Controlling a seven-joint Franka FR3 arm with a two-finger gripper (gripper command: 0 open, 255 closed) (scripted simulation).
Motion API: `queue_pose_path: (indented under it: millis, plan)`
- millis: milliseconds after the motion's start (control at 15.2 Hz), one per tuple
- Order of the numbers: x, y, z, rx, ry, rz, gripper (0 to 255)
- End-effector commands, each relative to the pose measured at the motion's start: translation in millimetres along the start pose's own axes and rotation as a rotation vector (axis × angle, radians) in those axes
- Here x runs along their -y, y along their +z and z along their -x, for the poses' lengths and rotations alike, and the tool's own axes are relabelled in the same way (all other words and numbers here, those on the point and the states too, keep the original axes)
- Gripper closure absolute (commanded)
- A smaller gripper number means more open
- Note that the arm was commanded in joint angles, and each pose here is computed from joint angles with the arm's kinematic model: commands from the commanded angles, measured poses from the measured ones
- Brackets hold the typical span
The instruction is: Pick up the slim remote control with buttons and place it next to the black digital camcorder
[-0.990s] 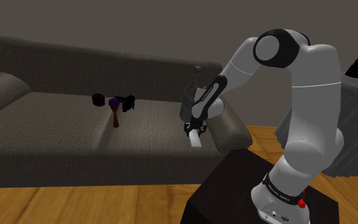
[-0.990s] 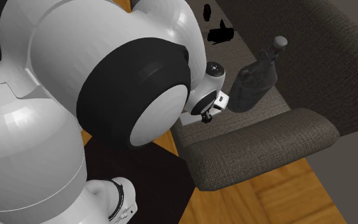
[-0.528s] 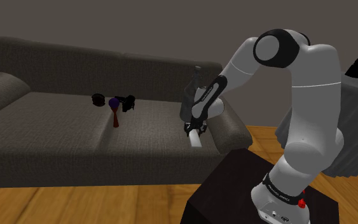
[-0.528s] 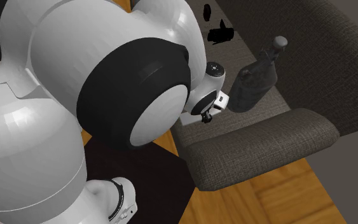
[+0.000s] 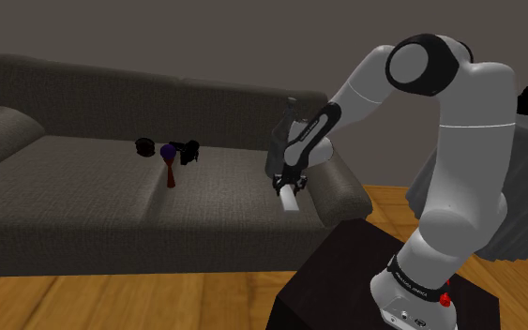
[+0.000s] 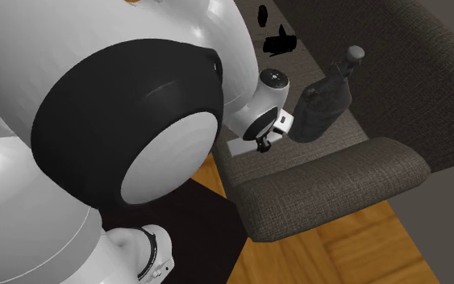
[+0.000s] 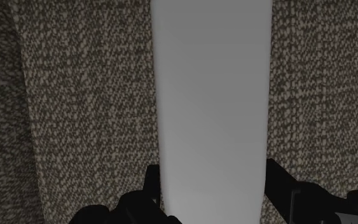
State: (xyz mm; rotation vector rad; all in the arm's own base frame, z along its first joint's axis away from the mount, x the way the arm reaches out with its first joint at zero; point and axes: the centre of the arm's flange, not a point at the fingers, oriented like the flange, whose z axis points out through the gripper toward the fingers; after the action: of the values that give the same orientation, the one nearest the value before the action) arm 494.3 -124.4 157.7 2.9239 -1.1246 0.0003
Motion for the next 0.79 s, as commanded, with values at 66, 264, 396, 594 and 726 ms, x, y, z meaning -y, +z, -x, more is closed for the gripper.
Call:
queue_pose_path:
  millis: [66,264,396,594,726]
  plan:
    - [-1,-16,1,0.000,0.000,0.000,255]
    - [-1,-32,1,0.000,0.000,0.000,255]
    - [-1,-42,1,0.000,0.000,0.000,255]
    - [-1,-58,0,0.000,0.000,0.000,255]
    - [-2,-69,0,0.000,0.000,0.000,255]
